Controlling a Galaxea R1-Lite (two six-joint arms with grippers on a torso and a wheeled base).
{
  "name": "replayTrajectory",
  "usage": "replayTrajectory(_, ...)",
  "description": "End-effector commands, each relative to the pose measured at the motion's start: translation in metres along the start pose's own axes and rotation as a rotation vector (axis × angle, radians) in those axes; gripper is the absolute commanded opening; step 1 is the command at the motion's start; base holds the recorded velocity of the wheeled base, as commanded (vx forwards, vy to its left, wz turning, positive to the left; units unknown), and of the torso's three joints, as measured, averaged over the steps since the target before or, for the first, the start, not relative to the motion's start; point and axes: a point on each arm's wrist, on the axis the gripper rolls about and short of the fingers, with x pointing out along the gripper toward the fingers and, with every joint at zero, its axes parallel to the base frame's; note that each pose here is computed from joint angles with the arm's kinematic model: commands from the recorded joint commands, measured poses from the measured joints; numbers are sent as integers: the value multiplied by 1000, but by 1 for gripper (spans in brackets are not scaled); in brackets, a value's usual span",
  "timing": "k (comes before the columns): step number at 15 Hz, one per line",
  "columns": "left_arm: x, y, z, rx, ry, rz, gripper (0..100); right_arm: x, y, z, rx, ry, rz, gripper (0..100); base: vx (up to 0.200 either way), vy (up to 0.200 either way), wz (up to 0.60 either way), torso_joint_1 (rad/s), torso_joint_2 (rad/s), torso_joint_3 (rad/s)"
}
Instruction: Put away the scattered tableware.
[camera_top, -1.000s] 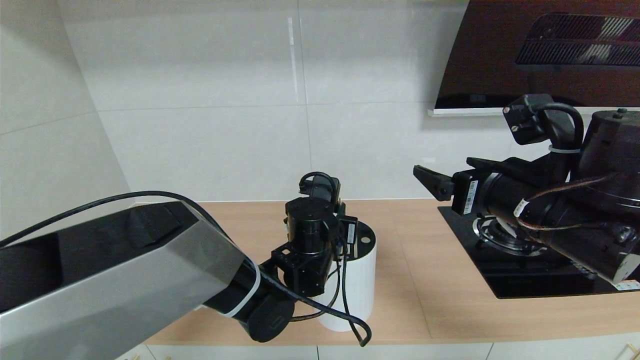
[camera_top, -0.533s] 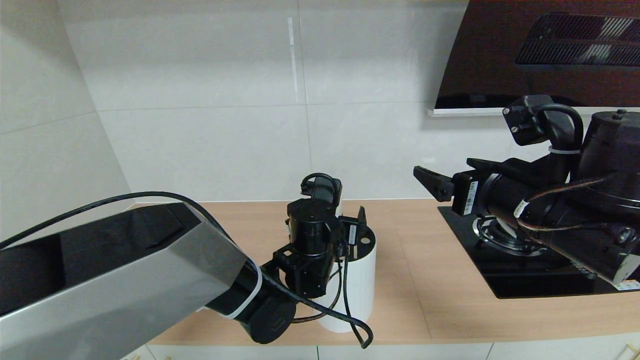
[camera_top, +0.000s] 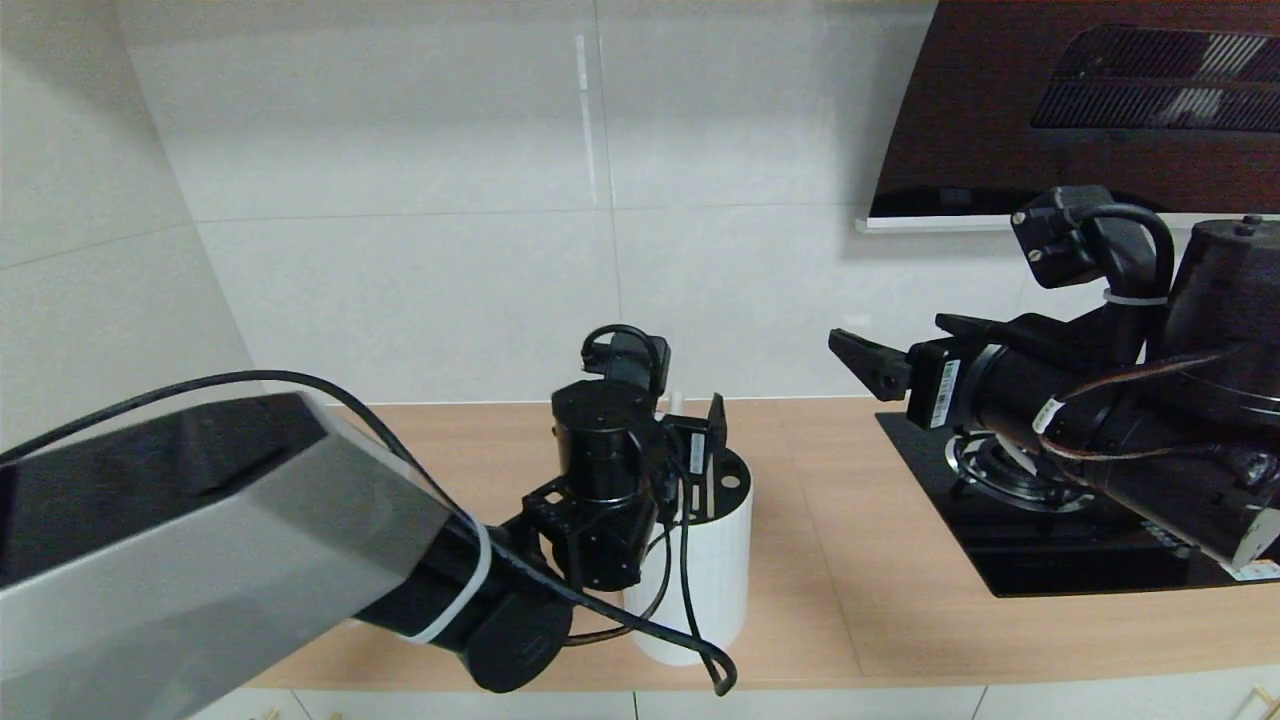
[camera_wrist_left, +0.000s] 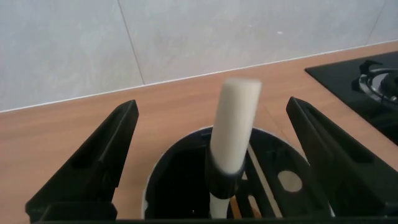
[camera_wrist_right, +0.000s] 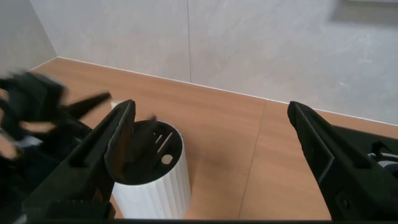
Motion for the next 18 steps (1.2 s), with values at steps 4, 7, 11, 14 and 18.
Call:
replayTrajectory(4, -126, 63, 129, -112, -264, -340, 100, -6, -10, 11, 14, -42, -16, 100, 0, 0, 0, 0, 0, 0)
replayTrajectory(7, -163, 100, 137, -90, -217, -276, 100, -29, -37, 17, 23, -77, -91, 100, 0, 0, 0, 0, 0, 0)
replayTrajectory(11, -246, 161, 123, -68, -204, -130, 100, -124, -75, -2, 26, -148, -155, 100, 0, 0, 0, 0, 0, 0)
replayTrajectory(14, -291, 183, 104, -50, -168, -29, 100, -193, -82, -28, 16, -213, -153, 100, 0, 0, 0, 0, 0, 0)
replayTrajectory(18, -344, 195, 73, -44, -218, 37, 100, -267, -78, -47, -1, -256, -282, 100, 0, 0, 0, 0, 0, 0)
